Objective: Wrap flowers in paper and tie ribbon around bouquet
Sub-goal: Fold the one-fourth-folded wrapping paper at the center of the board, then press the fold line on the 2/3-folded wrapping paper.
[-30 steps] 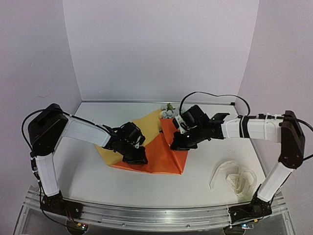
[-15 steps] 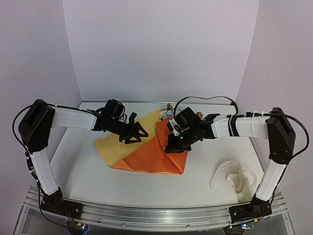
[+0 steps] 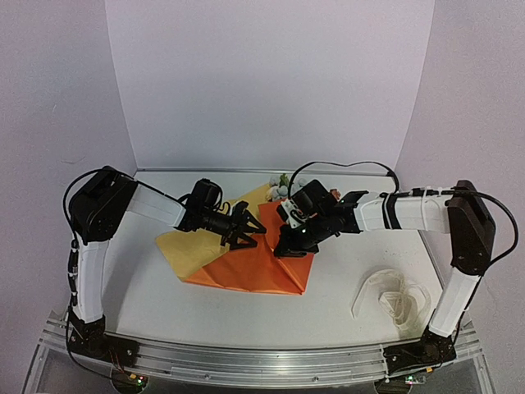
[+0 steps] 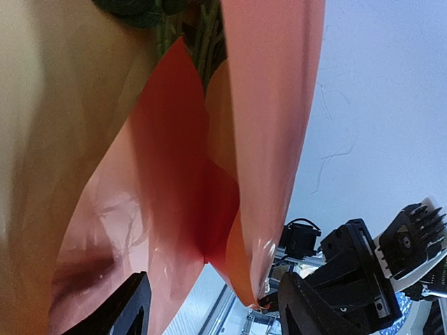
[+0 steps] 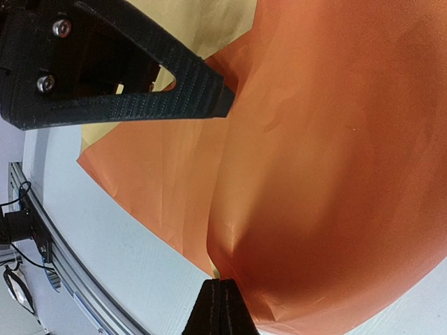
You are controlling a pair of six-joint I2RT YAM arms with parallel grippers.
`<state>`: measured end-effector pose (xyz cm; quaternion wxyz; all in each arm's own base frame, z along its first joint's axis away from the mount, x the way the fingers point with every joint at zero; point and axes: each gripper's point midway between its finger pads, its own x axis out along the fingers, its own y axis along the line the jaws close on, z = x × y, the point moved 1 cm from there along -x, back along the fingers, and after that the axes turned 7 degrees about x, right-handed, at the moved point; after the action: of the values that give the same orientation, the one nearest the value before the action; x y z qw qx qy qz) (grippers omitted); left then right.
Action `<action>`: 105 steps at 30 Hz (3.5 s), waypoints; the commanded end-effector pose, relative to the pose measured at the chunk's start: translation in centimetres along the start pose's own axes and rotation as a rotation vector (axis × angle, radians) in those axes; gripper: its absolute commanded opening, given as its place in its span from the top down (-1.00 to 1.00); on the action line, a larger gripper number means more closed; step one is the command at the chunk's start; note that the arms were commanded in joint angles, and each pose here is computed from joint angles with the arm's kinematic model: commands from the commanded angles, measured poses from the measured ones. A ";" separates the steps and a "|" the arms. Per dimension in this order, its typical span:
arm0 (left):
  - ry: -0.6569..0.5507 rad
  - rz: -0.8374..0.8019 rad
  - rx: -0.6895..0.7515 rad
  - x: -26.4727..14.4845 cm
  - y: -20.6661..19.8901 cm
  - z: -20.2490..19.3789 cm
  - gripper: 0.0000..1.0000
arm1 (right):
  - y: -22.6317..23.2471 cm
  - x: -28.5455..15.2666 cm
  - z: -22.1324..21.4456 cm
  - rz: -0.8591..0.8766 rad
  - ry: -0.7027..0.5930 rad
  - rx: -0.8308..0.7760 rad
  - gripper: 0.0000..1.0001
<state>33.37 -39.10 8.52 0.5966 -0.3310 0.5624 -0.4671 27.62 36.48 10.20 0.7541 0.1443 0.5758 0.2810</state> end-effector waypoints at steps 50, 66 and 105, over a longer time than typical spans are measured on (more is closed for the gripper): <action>-0.130 0.108 0.248 -0.6 0.3 2.5 1.00 | -4.2 -2.8 -0.9 -0.058 0.002 0.047 -0.43; -0.251 0.237 0.166 -2.9 4.1 0.4 1.00 | -7.6 -2.6 -1.9 -0.151 -0.064 0.182 -0.11; -0.339 0.271 -0.057 -5.8 7.3 -5.6 1.00 | -8.7 4.8 6.9 0.112 -0.294 0.528 0.65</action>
<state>29.55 -30.46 1.94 0.7254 -0.3421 0.5181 -0.2972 36.26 33.05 3.21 0.7409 0.3952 0.5261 0.1345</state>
